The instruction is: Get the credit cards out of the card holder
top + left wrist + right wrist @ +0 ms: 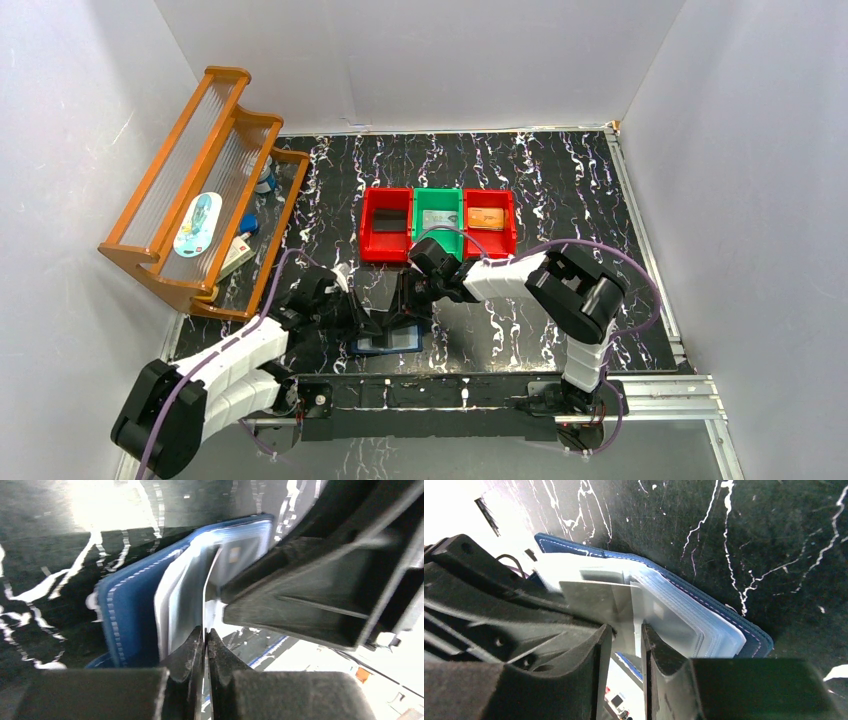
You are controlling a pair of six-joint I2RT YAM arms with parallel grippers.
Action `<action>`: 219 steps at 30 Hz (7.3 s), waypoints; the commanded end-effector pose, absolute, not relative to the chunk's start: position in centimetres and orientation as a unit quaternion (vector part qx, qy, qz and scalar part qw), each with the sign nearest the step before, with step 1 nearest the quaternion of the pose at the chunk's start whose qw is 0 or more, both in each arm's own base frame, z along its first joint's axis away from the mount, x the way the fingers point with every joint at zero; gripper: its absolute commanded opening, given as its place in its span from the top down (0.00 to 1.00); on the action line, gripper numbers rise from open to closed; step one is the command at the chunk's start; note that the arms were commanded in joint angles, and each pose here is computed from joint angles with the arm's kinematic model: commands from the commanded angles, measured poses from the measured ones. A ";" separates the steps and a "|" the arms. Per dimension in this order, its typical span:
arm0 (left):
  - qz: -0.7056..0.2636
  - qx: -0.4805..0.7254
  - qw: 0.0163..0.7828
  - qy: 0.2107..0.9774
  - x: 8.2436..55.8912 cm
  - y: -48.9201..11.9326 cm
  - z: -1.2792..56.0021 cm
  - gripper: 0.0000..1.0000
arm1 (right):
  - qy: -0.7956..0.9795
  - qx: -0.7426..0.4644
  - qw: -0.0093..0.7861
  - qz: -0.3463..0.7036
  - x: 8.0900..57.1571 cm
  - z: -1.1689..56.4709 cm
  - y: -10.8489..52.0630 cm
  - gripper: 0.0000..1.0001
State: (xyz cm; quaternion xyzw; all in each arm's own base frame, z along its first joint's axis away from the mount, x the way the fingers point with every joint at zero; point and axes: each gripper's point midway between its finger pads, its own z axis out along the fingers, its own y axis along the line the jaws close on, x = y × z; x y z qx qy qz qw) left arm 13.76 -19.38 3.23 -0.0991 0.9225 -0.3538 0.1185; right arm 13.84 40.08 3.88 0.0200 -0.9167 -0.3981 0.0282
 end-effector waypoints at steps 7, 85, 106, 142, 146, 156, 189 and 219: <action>-0.324 -0.063 0.181 0.926 16.0 -18.6 7.1 1.00 | -0.937 0.017 -0.022 -0.349 15.1 3.3 37.8 0.59; -0.021 0.461 0.388 0.798 41.2 -19.4 12.5 0.53 | -0.895 -0.138 -0.367 -0.212 21.3 11.9 21.9 0.02; -0.242 -0.036 0.306 0.920 22.2 -15.7 14.1 0.08 | -0.911 -0.008 -0.146 -0.385 17.4 9.4 34.7 0.36; -0.316 -0.147 0.132 0.928 14.3 -16.9 4.1 1.00 | -0.924 0.027 -0.062 -0.377 14.4 6.5 38.8 0.67; -0.321 -0.147 0.128 0.927 14.3 -17.1 3.8 1.00 | -0.919 0.028 -0.062 -0.387 14.3 7.2 39.0 0.70; -0.316 -0.156 0.134 0.926 14.4 -16.9 3.6 1.00 | -0.947 0.004 -0.104 -0.302 15.7 6.5 36.1 0.58; -0.328 -0.152 0.135 0.923 14.2 -17.1 3.5 1.00 | -0.951 0.015 -0.067 -0.300 14.6 4.5 36.3 0.54; -0.350 -0.145 0.130 0.916 14.4 -17.9 3.8 1.00 | -0.874 0.067 -0.051 -0.479 14.2 11.7 42.6 0.62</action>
